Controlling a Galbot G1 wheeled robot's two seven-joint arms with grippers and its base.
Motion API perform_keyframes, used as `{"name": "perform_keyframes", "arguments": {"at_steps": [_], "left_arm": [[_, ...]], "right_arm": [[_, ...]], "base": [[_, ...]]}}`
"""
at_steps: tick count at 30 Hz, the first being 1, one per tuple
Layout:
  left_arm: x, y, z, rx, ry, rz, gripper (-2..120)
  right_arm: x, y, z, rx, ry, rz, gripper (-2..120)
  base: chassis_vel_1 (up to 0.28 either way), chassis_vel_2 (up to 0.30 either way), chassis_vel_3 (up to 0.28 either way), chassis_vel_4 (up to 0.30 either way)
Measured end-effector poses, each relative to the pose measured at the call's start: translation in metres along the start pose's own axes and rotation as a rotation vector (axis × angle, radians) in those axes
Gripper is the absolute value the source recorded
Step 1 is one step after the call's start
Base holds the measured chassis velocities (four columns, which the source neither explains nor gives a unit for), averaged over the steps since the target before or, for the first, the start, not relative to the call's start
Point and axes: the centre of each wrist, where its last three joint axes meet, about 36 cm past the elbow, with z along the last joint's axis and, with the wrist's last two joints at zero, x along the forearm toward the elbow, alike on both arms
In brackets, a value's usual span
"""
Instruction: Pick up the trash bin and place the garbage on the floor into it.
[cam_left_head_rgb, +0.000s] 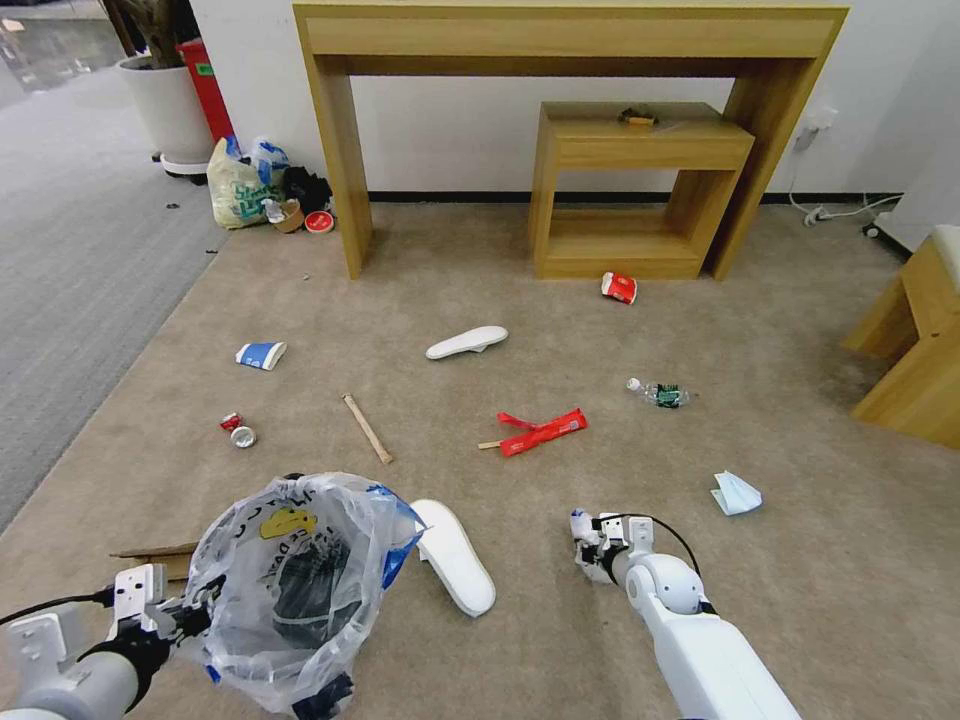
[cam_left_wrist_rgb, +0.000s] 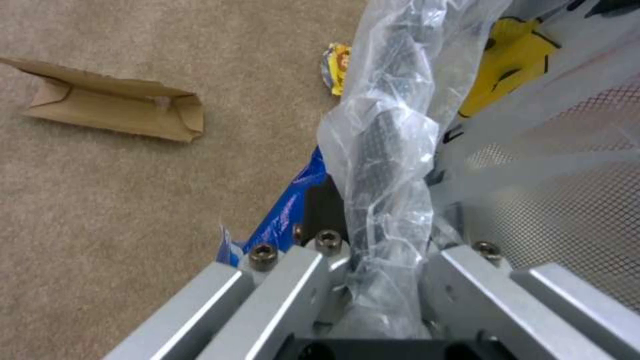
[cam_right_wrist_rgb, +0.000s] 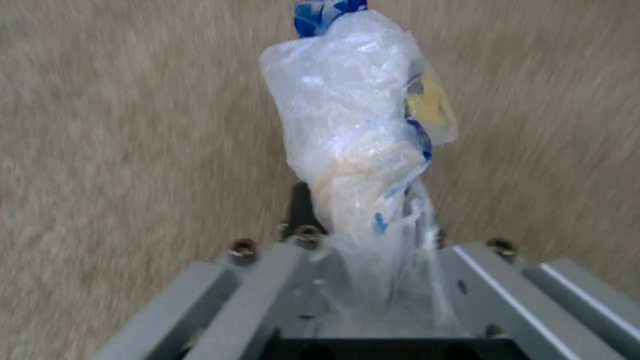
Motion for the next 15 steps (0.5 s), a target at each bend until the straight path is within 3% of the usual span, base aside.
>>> {"name": "perform_keyframes", "arguments": {"at_steps": [2,8,11,14,15], "left_arm": [[0.000,0.001,0.001,0.000,0.003,-0.001,0],[-0.001,0.001,0.001,-0.002,0.006,0.000,0],[-0.002,0.001,0.001,-0.002,0.005,0.000,0],[-0.004,0.002,0.000,0.000,0.000,-0.002,0],[-0.004,0.002,0.000,0.000,0.000,-0.002,0]], "right_arm": [[0.006,-0.004,-0.007,0.054,-0.057,0.006,0],[0.033,-0.003,-0.044,0.103,-0.198,-0.012,0],[0.052,0.002,-0.070,0.109,-0.274,-0.041,0],[0.093,0.015,-0.118,0.148,-0.399,-0.123,0],[0.093,0.015,-0.118,0.148,-0.399,-0.123,0]], "base": [[0.000,0.000,0.000,0.000],[0.000,0.000,0.000,0.000],[0.000,0.000,0.000,0.000],[0.000,0.000,0.000,0.000],[0.000,0.000,0.000,0.000]]}}
